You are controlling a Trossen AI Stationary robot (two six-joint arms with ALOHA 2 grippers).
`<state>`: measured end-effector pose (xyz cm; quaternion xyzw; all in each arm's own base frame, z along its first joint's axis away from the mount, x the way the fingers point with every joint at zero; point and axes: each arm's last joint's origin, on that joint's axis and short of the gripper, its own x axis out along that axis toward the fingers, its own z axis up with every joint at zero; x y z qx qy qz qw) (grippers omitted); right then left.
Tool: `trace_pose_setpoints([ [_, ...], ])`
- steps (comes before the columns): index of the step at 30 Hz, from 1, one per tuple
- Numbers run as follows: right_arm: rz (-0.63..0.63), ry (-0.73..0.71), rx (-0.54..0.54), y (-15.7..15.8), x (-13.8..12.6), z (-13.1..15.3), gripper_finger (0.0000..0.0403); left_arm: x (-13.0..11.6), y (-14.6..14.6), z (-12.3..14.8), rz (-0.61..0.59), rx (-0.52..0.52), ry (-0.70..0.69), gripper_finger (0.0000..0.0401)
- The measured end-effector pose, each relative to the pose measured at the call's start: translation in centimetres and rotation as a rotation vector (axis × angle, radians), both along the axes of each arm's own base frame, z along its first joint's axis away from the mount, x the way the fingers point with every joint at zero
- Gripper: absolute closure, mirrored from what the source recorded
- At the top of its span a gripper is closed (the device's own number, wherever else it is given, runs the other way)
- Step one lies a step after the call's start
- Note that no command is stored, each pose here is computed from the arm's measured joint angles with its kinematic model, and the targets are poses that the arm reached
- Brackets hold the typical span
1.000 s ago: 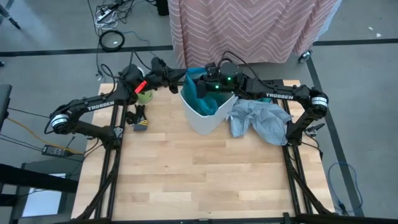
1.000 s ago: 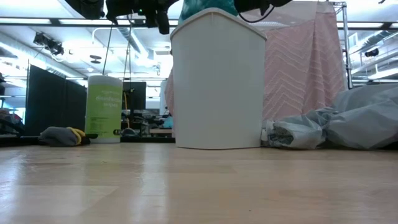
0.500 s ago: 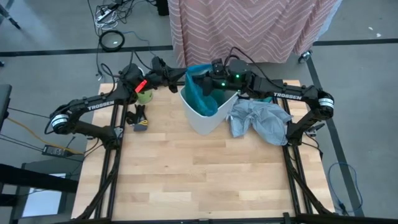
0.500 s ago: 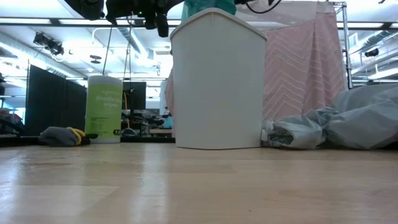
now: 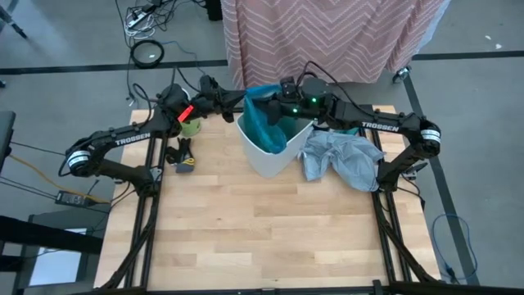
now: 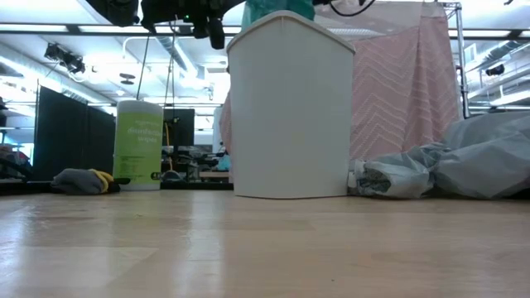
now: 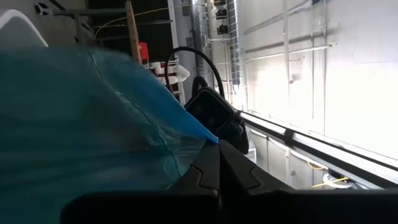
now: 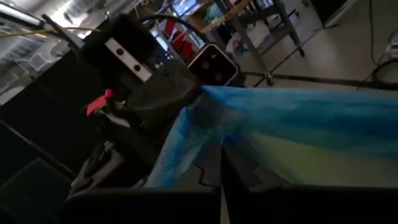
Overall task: Place trash/remove bag and relplace
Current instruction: Close the trash bag
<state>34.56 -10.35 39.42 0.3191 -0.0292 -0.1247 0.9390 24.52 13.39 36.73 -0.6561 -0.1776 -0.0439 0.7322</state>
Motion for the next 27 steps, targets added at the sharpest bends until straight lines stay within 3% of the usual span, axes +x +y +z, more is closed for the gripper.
trace_pose_setpoints([
  [10, -0.071, -0.034, -0.056, -0.1, -1.6, 1.6, 0.0403, 0.0, 0.0, -0.1, -0.002, -0.005, 0.01, 0.0399],
  [27, -0.08, -0.078, -0.047, -0.8, -0.6, 1.2, 0.0403, 0.0, 0.0, -0.1, -0.006, -0.003, 0.008, 0.0399],
])
